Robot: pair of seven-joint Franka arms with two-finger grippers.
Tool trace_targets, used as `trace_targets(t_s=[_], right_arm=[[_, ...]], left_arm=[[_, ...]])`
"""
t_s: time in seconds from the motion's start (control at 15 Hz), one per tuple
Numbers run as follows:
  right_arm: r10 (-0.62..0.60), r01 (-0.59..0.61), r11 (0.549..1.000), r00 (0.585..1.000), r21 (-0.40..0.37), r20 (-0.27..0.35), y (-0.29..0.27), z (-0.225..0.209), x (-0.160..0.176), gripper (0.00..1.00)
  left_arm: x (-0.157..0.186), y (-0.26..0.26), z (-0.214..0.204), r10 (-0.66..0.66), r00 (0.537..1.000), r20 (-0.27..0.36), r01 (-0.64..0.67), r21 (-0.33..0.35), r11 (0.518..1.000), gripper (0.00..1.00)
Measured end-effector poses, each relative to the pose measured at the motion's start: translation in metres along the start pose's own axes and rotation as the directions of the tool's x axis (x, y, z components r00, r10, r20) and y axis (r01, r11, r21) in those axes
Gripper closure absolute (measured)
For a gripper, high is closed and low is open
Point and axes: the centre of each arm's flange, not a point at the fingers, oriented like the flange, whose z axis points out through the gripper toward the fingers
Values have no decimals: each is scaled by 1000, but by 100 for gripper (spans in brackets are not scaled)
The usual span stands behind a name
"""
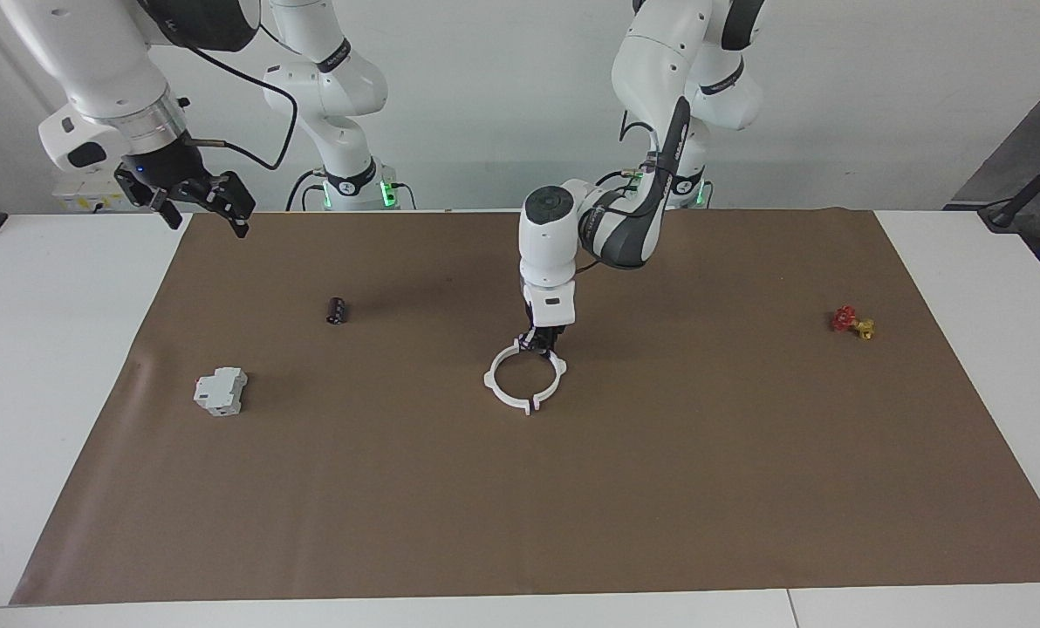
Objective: Assemble drain pipe with both arms
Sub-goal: 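Press the held half onto the placed half with the left gripper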
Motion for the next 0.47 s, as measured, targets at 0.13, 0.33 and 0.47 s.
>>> trace_targets(t_s=[0.13,0.33,0.47], right_arm=[[0,0,1000,1000,0,0,0,0,0,0],[0,0,1000,1000,0,0,0,0,0,0],[0,0,1000,1000,0,0,0,0,0,0]], left_arm=[[-2,1,0,7,1000,-5,-7,2,1000,93],[-3,2,0,10,1000,-6,-10,2,1000,93],[-4,4,0,12,1000,-6,-12,0,1000,93]])
